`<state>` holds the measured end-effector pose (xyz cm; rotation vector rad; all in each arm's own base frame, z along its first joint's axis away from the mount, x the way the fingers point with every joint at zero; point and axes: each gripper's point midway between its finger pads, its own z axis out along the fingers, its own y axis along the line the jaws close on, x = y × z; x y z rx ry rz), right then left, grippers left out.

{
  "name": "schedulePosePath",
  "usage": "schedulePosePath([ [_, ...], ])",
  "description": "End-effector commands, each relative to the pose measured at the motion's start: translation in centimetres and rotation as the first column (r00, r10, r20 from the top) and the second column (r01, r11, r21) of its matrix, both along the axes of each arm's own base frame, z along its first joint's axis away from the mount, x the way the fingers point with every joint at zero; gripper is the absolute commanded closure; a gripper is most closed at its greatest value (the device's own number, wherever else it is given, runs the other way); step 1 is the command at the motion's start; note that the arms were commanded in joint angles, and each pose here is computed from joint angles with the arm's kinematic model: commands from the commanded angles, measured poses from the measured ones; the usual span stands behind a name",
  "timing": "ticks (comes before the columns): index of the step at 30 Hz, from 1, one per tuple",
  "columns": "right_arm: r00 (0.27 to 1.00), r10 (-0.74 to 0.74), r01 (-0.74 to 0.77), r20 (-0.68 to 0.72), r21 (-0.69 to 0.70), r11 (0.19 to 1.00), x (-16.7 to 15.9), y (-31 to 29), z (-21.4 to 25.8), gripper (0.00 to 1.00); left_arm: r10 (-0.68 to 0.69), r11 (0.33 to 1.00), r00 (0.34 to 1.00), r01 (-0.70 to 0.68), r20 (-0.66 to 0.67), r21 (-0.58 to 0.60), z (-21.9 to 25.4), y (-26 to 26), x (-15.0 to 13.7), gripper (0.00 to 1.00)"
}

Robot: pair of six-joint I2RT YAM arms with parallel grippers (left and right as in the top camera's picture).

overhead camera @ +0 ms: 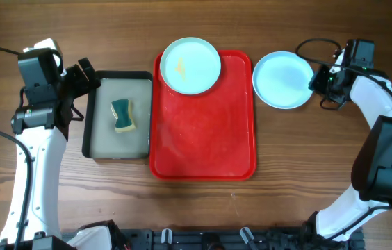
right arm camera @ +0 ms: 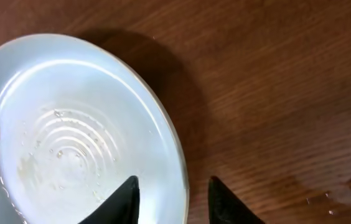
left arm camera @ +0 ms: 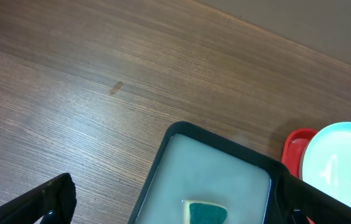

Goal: Clean dirty plates on tray and stack at the side
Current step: 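Carry the light-blue plate right and stack it on the white plate, then move the right gripper to the remaining light-blue plate and grasp its rim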

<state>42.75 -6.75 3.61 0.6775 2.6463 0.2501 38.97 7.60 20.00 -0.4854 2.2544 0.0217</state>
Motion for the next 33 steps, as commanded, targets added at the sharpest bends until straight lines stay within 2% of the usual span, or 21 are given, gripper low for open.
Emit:
schedulePosePath([
  [1,0.996,0.086,-0.086,0.001,0.074,0.994,-0.2,1.8,-0.4,0.54,0.015,1.000,1.000,-0.015,0.005,-0.002,0.2,0.3,0.1,0.00],
  [3,0.982,0.184,-0.188,0.040,0.140,0.972,0.1,4.7,0.1,0.52,0.015,1.000,1.000,-0.015,0.005,-0.002,0.2,0.3,0.1,0.00],
  [8,0.919,0.386,-0.393,0.078,0.119,0.912,0.5,13.2,0.5,0.51,0.015,1.000,1.000,-0.015,0.005,-0.002,0.2,0.3,0.1,0.00],
  [12,0.839,0.520,-0.527,0.160,0.002,0.850,1.6,20.2,1.3,0.50,0.015,1.000,1.000,-0.015,0.005,-0.002,0.2,0.3,0.1,0.00],
  [15,0.801,0.557,-0.554,0.219,-0.078,0.829,2.5,22.9,2.2,0.50,0.015,1.000,1.000,-0.015,0.005,-0.002,0.2,0.3,0.1,0.00],
  [21,0.735,0.597,-0.599,0.321,-0.106,0.794,4.1,27.2,1.5,0.46,0.015,1.000,1.000,-0.015,0.005,-0.002,0.2,0.3,0.1,0.00],
  [25,0.761,0.535,-0.530,0.367,-0.123,0.839,6.5,27.2,-0.9,0.46,0.015,1.000,1.000,-0.015,0.005,-0.002,0.2,0.3,0.1,0.00],
  [28,0.753,0.507,-0.514,0.420,-0.106,0.851,7.4,27.9,-1.0,0.45,0.015,1.000,1.000,-0.015,0.005,-0.002,0.2,0.3,0.1,0.00],
  [33,0.748,0.516,-0.525,0.419,-0.102,0.845,7.2,28.8,-2.0,0.49,0.015,1.000,1.000,-0.015,0.005,-0.002,0.2,0.3,0.1,0.00],
])
